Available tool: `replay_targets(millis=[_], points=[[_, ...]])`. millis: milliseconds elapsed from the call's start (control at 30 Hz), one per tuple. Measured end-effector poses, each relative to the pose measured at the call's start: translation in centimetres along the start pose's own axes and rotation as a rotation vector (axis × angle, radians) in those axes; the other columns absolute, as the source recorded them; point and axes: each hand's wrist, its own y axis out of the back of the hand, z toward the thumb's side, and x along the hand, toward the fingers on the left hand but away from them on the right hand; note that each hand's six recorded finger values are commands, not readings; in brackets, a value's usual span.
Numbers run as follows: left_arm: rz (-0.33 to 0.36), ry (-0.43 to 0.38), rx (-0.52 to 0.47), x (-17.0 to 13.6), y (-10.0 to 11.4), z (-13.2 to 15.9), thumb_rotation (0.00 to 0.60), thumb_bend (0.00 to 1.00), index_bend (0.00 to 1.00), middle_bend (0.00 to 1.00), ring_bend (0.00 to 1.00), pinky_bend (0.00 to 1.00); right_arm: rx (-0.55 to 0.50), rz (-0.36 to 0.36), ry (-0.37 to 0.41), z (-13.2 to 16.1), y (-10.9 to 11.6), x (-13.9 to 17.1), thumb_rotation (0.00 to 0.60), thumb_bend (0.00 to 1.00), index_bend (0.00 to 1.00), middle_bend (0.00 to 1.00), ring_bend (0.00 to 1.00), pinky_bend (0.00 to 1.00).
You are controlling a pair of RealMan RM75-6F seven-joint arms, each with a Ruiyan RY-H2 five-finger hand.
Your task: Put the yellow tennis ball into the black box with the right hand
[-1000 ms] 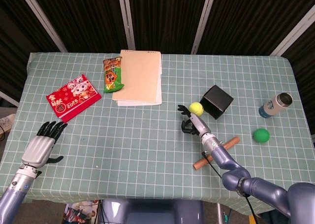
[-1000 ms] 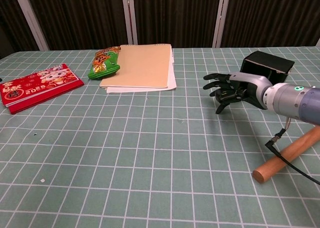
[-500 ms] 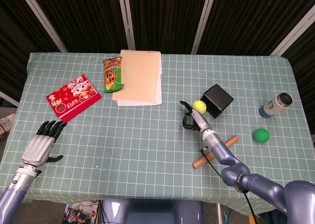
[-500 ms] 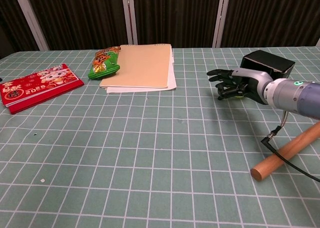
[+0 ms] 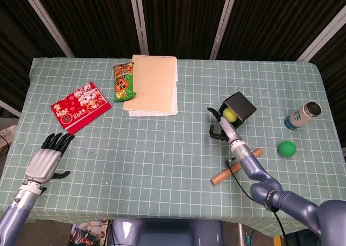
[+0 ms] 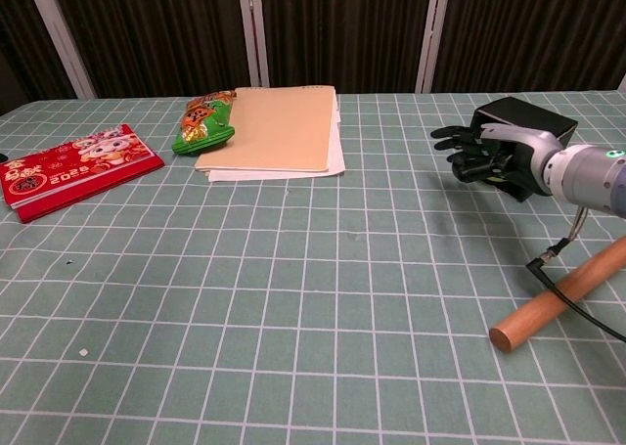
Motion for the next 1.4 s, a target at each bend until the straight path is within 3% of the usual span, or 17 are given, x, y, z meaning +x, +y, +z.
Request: replay_targets(millis=[633,1100,1400], points=[[-0.001,-0.005,0.004,-0.1,0.0,0.3,0.6,0.05,0.0,0.06,0.0,0.0,0.072,-0.021,-0.087,-2.8,3.2,1.3,0.6,0.81,0.0,0.05,0.01,0.0],[0.013,-0.03,0.004,-0.5,0.3,0.8,0.6,0.05,0.0,0.06,0.0,0.0,0.084,0.007,-0.018,-1.2,1.9,3.1,0.6,0.81,0.0,0.05,0.01,0.0],[0.032,-0.06,0.002,-1.2,0.9,1.2,0.6,0.05,0.0,0.07,0.0,0.0,0.124,0.016,0.073,0.6,0.5,7.1,0.6,0.81,0.0,0.05,0.01,0.0]])
